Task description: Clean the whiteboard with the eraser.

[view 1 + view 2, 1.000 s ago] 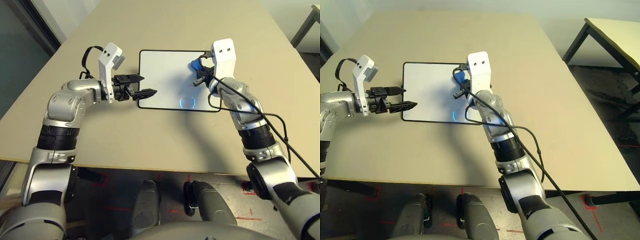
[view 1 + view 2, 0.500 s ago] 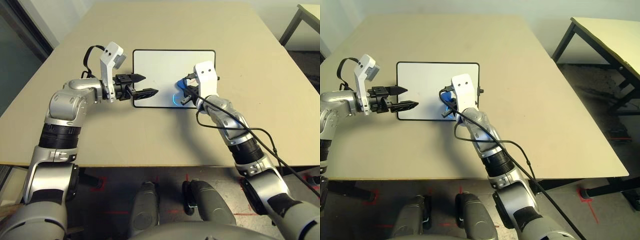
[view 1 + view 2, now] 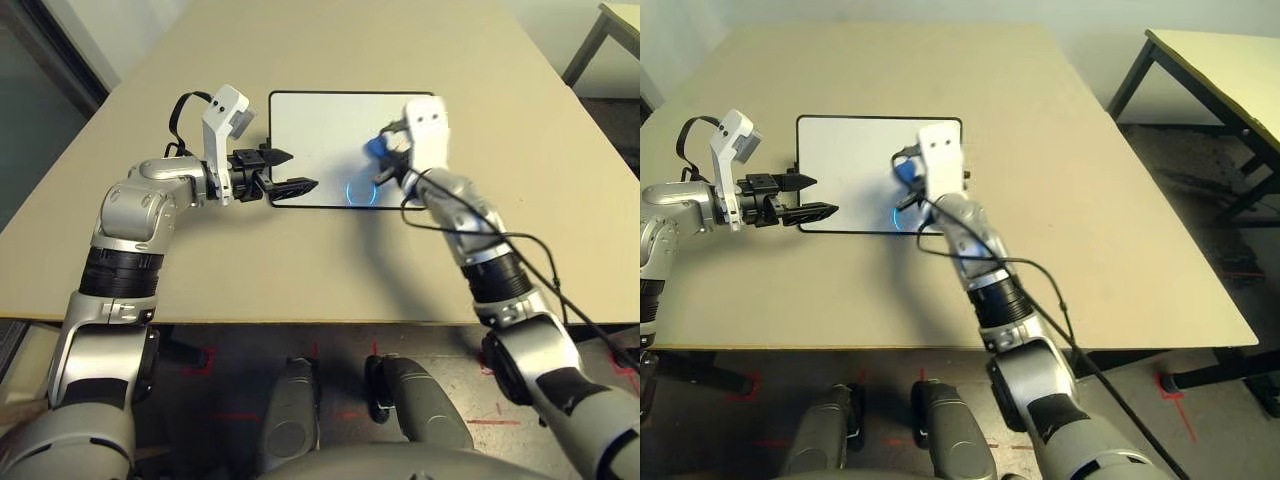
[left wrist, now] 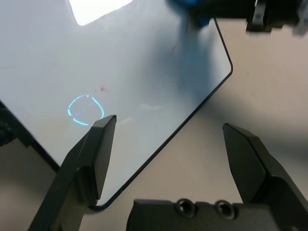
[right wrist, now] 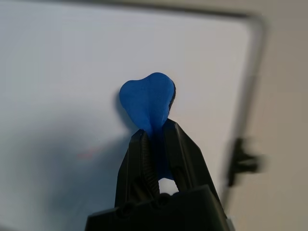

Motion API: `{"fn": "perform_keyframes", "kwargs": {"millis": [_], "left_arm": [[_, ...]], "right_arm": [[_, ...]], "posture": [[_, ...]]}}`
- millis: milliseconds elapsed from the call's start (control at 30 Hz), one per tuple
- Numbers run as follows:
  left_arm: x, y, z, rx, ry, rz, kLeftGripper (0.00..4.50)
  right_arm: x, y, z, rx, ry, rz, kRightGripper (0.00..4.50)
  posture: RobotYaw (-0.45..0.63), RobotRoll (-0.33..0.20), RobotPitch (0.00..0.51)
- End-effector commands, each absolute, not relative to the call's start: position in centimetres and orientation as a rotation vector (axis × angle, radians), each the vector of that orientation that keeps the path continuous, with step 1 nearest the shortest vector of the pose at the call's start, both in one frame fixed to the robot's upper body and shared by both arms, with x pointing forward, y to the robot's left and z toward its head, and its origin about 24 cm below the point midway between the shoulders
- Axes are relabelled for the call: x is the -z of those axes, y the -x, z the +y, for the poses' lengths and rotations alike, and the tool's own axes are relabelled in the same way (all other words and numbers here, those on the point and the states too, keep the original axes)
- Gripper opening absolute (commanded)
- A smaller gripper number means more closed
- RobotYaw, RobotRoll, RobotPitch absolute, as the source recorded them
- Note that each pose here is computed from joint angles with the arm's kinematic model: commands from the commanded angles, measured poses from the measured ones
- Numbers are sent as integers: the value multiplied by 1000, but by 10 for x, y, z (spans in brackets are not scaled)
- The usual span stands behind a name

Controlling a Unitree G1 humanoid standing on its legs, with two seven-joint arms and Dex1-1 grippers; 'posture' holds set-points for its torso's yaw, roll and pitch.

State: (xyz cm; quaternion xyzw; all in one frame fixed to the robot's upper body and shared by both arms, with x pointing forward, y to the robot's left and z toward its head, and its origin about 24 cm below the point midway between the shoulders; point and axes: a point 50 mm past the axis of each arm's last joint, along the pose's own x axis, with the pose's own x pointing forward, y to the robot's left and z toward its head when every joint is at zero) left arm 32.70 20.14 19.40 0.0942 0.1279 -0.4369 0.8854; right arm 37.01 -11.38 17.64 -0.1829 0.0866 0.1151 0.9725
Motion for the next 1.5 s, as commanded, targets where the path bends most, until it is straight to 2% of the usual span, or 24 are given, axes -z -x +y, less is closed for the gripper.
{"fn": "perform_keyframes", "kwargs": {"millis": [33,367,533,733,1000,1167,1367,1500], "left_arm": [[-190,-327,197,925,-205,283,4500],[-190,-326,196,930,-205,286,4500],[-189,-326,196,929,-203,287,4500],[-189,-325,197,925,-203,286,4500],[-188,-324,198,928,-201,292,4500],[-188,-324,196,933,-202,292,4500],[-188,-324,196,940,-204,297,4500],[-187,-322,196,945,-206,311,4500]], "right_arm": [[-158,-372,-130,-167,363,285,333],[-132,-350,-64,-427,350,337,333],[-121,-342,-48,-493,364,355,333],[-118,-348,-61,-453,382,361,332],[-138,-363,-105,-268,403,310,331],[-142,-367,-118,-218,407,301,331],[-133,-363,-111,-246,399,327,331],[-120,-352,-89,-339,375,353,330]], "posture": [[-81,0,174],[-70,0,177],[-62,0,176],[-62,0,176],[-66,0,184],[-70,0,184],[-67,0,194],[-61,0,198]]}}
